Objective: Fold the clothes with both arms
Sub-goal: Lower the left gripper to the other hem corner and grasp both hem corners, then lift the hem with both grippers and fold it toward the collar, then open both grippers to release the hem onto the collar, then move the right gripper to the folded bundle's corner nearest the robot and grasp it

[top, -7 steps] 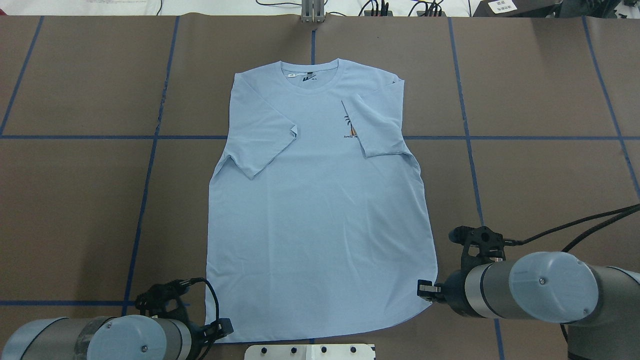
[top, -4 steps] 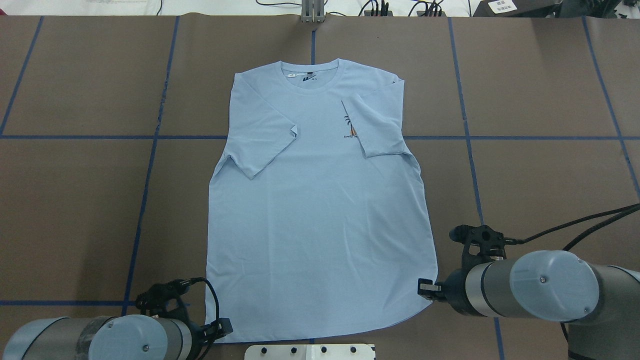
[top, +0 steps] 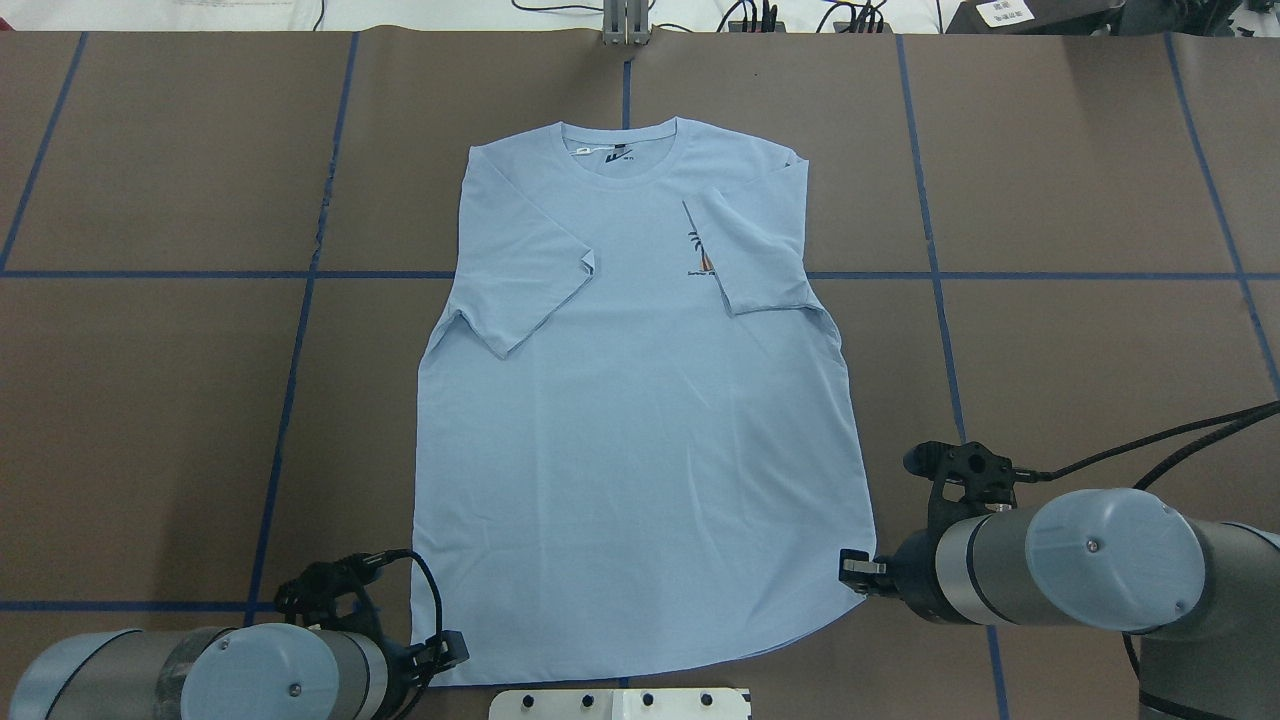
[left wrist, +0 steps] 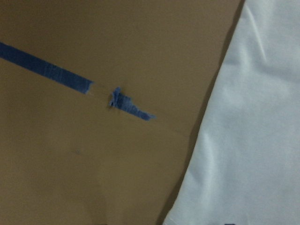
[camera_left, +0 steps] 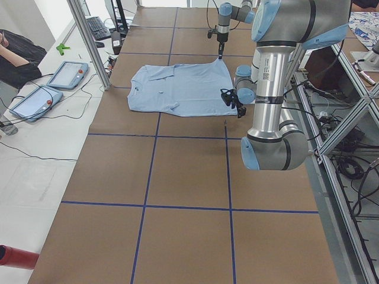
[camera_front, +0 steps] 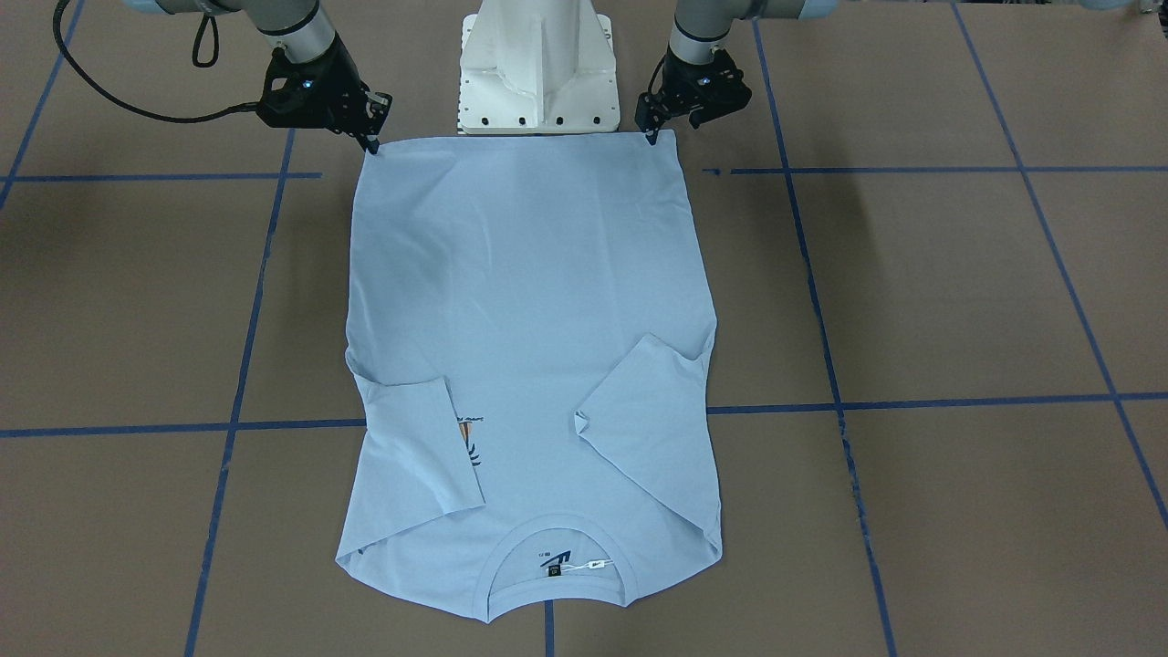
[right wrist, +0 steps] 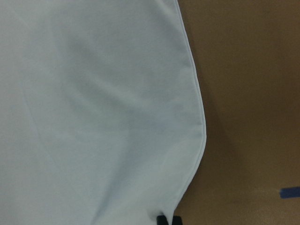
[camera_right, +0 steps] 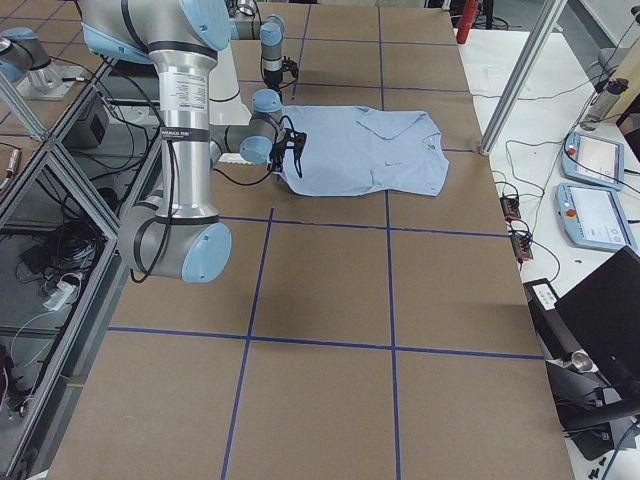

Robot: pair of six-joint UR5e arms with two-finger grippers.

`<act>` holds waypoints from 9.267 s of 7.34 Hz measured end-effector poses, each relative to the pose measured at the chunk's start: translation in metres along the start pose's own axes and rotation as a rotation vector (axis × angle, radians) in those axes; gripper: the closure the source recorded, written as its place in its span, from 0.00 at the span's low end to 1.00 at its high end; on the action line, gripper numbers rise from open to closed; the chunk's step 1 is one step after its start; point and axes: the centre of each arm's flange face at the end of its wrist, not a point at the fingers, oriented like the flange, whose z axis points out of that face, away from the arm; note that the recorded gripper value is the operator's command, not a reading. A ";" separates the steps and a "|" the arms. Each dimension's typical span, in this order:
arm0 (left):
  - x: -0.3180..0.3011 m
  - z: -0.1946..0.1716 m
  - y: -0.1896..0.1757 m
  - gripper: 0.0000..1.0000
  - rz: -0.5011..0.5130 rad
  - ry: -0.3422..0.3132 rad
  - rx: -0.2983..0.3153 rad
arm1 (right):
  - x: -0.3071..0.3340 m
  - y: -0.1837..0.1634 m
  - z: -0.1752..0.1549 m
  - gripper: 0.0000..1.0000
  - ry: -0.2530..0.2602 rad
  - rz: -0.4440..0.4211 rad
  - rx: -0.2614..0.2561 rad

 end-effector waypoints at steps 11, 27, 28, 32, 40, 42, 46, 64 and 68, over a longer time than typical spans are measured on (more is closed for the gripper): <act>0.006 0.003 -0.002 1.00 -0.011 0.003 0.005 | 0.001 -0.002 0.000 1.00 0.001 -0.003 0.002; 0.029 -0.183 -0.039 1.00 0.237 0.157 -0.051 | 0.010 -0.043 -0.101 1.00 -0.131 0.045 -0.231; 0.038 -0.187 -0.073 1.00 0.236 0.159 -0.022 | 0.007 -0.073 -0.101 1.00 -0.145 0.055 -0.180; 0.081 -0.166 -0.187 1.00 0.197 0.105 0.105 | -0.022 -0.209 -0.090 1.00 -0.161 0.147 -0.011; 0.137 -0.107 -0.392 1.00 0.110 0.127 0.281 | -0.076 -0.396 -0.052 1.00 -0.062 0.233 0.092; 0.131 -0.077 -0.417 1.00 0.112 0.131 0.291 | -0.073 -0.419 -0.035 1.00 -0.042 0.243 0.095; 0.148 -0.070 -0.427 1.00 0.110 0.136 0.294 | -0.083 -0.430 -0.026 1.00 -0.050 0.230 0.101; 0.159 -0.138 -0.394 0.00 0.103 0.166 0.307 | -0.001 -0.193 0.062 0.40 0.002 -0.026 0.047; 0.154 -0.137 -0.393 0.00 0.103 0.164 0.307 | 0.000 -0.192 0.066 1.00 0.008 -0.027 0.035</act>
